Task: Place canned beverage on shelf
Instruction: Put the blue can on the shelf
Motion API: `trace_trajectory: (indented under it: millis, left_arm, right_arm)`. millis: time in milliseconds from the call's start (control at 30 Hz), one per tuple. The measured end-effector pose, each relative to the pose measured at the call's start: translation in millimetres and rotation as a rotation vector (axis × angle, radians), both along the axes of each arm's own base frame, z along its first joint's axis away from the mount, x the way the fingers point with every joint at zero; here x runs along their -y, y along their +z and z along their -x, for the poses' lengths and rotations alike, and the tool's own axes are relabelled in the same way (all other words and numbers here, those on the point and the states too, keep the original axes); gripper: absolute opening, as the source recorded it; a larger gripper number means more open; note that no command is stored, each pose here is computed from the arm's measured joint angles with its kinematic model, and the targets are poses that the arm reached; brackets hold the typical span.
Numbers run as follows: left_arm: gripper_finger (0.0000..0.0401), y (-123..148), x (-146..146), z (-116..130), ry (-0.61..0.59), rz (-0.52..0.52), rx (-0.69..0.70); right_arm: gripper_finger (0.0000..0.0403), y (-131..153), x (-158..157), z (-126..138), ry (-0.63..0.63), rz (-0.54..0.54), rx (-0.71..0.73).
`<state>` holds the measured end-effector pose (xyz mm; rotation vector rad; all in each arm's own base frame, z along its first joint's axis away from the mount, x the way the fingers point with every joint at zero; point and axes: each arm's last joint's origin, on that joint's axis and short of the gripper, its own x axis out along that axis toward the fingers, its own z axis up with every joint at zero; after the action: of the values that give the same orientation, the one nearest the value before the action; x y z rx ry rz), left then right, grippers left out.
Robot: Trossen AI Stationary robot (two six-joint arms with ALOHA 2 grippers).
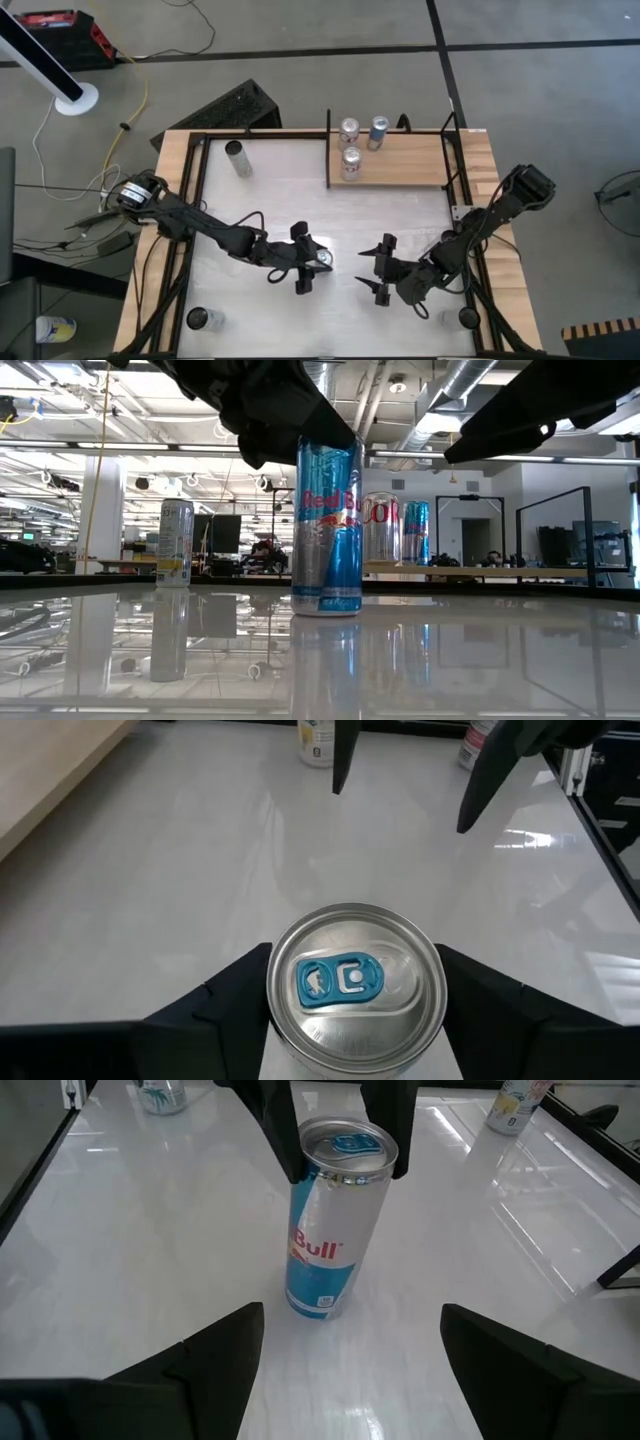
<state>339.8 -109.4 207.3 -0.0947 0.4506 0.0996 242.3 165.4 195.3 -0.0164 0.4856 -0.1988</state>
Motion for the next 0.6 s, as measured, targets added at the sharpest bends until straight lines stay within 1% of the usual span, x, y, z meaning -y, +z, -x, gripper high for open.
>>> trace_trajectory:
  millis: [167,233,400,600]
  left_arm:
    - [0.0221,7,-3,2,-0.008,-0.006,0.000]
    - [0.0221,16,-3,4,-0.011,-0.023,-0.013]
    - [0.0221,43,-5,7,-0.002,-0.051,0.034]
    - [0.0221,49,-5,7,-0.009,-0.082,0.024]
  right_arm:
    - [0.0327,0,0,0,0.000,0.000,0.000]
    - [0.0327,0,0,0,0.000,-0.001,0.002]
    - [0.0327,1,0,0,-0.001,-0.007,0.009]
    - [0.0327,1,0,-1,-0.001,-0.007,0.009]
